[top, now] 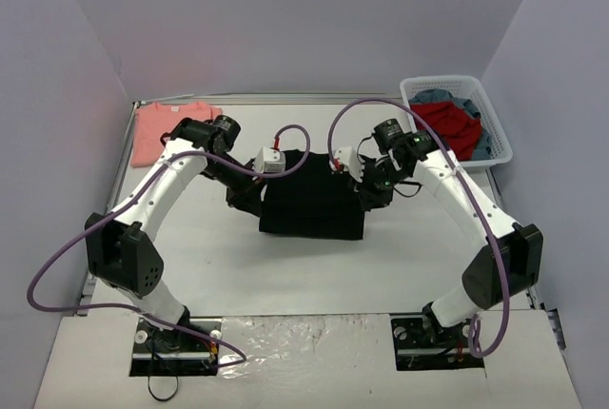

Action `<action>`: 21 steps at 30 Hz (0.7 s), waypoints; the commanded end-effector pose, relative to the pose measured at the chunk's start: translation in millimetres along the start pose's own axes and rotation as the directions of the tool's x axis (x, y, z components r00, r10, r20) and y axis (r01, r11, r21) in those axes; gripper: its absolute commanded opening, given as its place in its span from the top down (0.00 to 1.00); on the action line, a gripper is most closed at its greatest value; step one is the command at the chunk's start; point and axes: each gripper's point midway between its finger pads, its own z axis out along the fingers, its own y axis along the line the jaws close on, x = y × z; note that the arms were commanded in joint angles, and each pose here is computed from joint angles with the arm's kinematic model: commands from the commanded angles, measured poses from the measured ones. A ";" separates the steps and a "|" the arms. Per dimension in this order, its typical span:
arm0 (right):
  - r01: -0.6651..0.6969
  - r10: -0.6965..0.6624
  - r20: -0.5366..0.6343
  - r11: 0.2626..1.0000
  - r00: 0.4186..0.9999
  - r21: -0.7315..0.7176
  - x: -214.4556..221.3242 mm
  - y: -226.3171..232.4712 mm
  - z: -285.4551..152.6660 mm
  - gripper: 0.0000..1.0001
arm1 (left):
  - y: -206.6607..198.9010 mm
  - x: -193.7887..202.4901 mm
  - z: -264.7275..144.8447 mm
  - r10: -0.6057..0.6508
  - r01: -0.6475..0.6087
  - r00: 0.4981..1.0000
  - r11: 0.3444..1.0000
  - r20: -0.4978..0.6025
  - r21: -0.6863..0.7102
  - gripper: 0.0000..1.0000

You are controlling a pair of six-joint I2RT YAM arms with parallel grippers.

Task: Fold and stack the t-shirts
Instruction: Fold the long partially folded tshirt into a neat square

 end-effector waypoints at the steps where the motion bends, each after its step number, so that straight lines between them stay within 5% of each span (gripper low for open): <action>1: -0.002 0.003 -0.040 1.000 0.999 0.028 1.5 -21.2 -4.9 1.00 | 13.2 -9.6 -10.2 -0.015 0.015 1.000 0.999 -0.008 -0.051 0.98; 21: -0.029 0.034 -0.059 0.996 0.998 0.082 -9.3 -122.0 11.7 1.00 | 112.0 -30.6 -14.9 -0.034 0.030 0.999 0.989 -0.027 -0.148 0.98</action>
